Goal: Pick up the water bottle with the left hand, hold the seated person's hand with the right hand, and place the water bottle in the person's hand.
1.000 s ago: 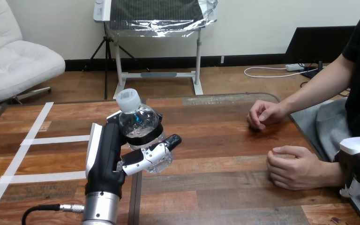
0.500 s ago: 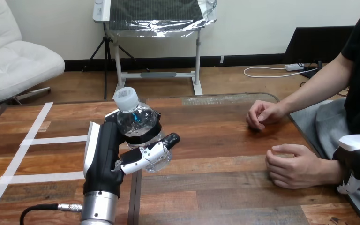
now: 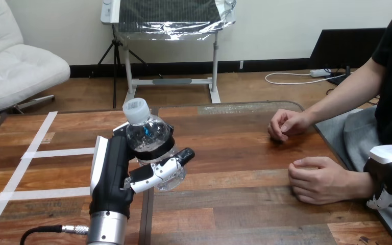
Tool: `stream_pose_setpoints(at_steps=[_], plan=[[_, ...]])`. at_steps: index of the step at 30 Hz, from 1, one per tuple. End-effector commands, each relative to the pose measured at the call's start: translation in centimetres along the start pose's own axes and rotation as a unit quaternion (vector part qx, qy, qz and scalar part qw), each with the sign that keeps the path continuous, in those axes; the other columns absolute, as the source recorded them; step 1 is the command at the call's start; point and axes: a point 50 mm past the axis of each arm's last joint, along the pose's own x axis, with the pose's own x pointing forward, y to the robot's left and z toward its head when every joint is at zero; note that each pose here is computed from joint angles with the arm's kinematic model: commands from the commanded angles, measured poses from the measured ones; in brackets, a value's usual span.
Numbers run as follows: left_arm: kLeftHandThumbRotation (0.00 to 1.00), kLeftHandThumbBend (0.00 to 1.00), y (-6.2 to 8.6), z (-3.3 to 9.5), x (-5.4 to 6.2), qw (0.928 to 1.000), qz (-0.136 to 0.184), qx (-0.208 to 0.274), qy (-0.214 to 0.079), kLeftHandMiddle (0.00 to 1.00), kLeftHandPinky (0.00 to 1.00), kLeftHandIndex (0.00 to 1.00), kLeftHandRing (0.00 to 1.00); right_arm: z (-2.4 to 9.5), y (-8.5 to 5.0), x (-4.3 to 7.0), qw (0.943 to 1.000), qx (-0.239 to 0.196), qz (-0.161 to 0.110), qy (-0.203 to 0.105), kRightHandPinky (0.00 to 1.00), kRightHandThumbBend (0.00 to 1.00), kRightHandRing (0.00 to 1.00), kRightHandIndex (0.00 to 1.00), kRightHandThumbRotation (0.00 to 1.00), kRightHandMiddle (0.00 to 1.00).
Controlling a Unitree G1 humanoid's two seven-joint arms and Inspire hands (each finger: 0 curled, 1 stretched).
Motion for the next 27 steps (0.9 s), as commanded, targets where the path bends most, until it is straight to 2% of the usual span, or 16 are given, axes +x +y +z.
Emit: stream_pose_setpoints(at_steps=[1, 3, 15, 23, 27], plan=[[0.00, 0.65, 0.44, 2.22, 1.63, 0.9980, 0.011, -0.003, -0.061, 0.44, 0.44, 0.48, 0.43, 3.24, 1.75, 0.85, 0.9982, 0.011, 0.029, -0.051, 0.46, 0.66, 0.57, 0.64, 0.00, 0.65], [0.00, 0.65, 0.43, 2.22, 1.65, 0.9980, 0.011, -0.005, -0.062, 0.44, 0.44, 0.48, 0.43, 3.26, 1.81, 0.89, 0.9982, 0.017, 0.027, -0.052, 0.45, 0.67, 0.57, 0.66, 0.00, 0.65], [0.00, 0.65, 0.40, 2.29, 1.78, 0.9979, 0.010, -0.003, -0.064, 0.44, 0.43, 0.48, 0.43, 3.28, 1.88, 0.93, 0.9976, 0.034, 0.019, -0.058, 0.44, 0.67, 0.54, 0.63, 0.00, 0.64], [0.00, 0.66, 0.30, 2.31, 1.89, 0.9981, 0.011, 0.004, -0.060, 0.45, 0.44, 0.48, 0.43, 3.10, 2.02, 1.02, 0.9965, 0.060, -0.008, -0.059, 0.44, 0.63, 0.54, 0.57, 0.00, 0.63], [0.00, 0.66, 0.26, 2.34, 1.93, 0.9981, 0.010, 0.004, -0.061, 0.45, 0.44, 0.48, 0.43, 3.00, 1.99, 1.13, 0.9960, 0.074, -0.008, -0.049, 0.43, 0.62, 0.52, 0.55, 0.00, 0.60]])
